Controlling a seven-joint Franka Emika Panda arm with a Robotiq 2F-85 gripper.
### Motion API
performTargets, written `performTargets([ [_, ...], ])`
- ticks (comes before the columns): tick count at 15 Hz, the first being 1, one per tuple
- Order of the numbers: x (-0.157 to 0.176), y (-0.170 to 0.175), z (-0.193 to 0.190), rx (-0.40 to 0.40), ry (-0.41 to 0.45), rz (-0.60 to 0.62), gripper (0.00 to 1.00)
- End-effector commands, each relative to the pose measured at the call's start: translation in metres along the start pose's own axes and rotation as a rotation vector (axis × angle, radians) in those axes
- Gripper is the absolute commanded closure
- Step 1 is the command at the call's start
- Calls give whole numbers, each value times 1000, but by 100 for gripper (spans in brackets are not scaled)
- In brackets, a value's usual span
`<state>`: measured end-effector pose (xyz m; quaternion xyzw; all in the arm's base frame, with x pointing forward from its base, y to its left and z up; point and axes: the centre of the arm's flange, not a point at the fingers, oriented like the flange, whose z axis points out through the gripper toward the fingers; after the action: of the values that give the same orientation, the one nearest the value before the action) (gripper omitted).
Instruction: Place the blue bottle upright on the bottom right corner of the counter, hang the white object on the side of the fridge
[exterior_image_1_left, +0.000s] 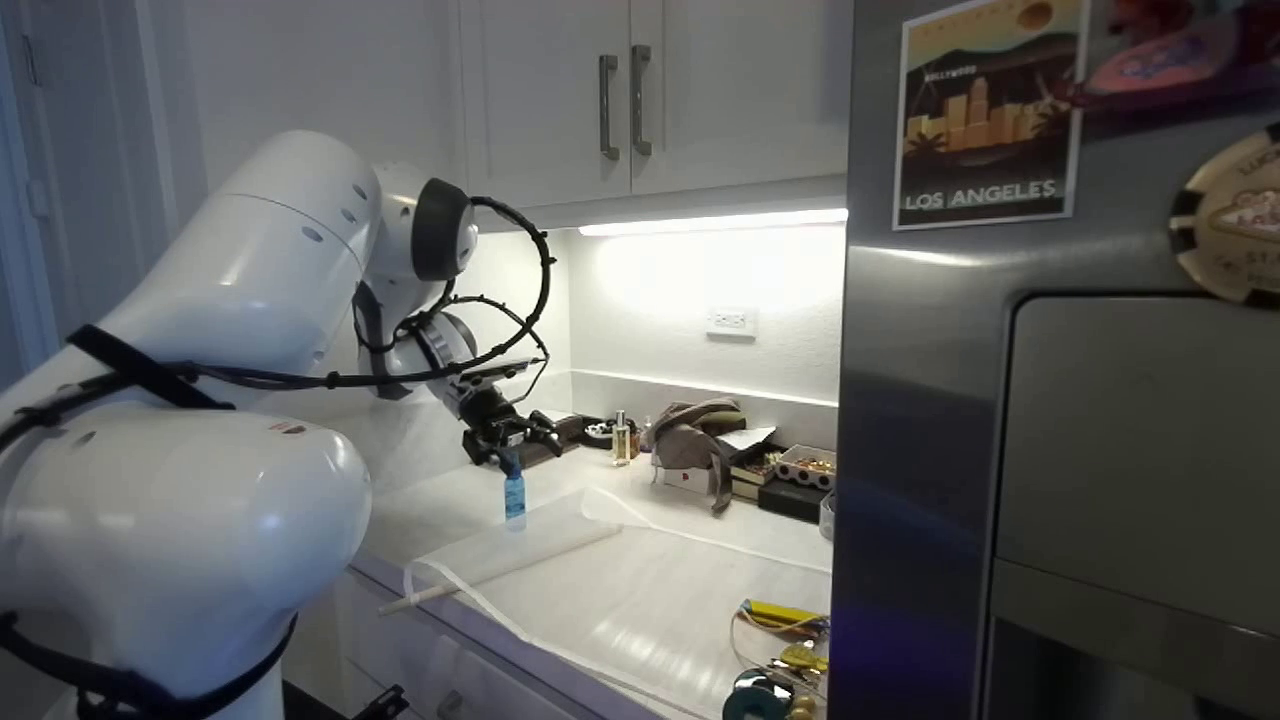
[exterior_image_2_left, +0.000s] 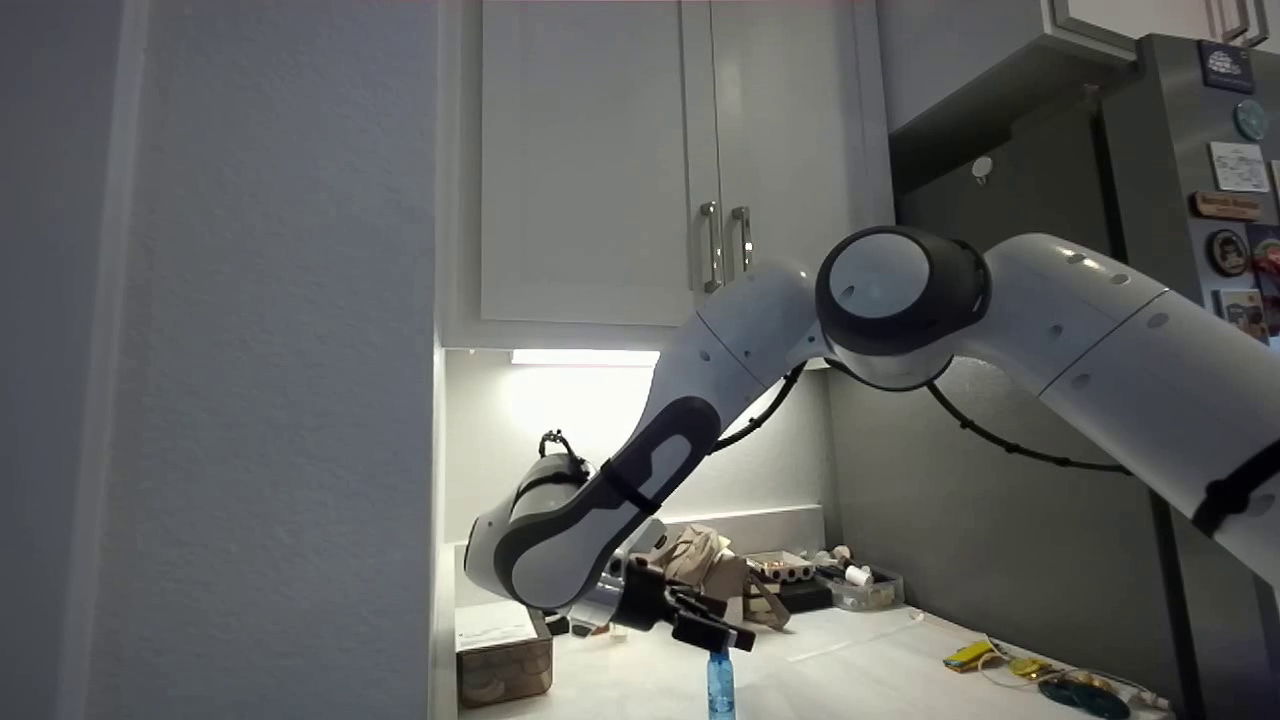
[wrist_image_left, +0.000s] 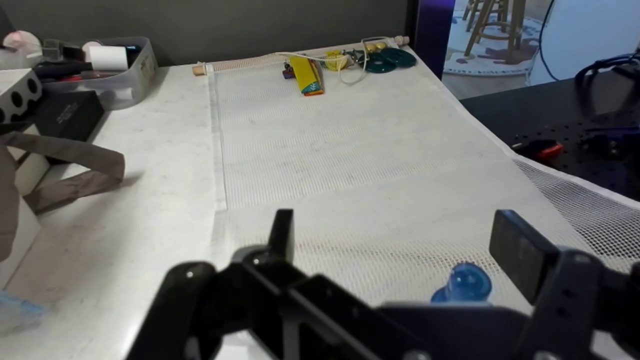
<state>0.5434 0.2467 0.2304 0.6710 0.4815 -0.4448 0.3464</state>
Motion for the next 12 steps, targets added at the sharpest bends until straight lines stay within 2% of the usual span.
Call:
performTargets([
  [1,-14,5,-8,17,11,16,0],
  [12,-55,0,-33,-8,80,69,0],
])
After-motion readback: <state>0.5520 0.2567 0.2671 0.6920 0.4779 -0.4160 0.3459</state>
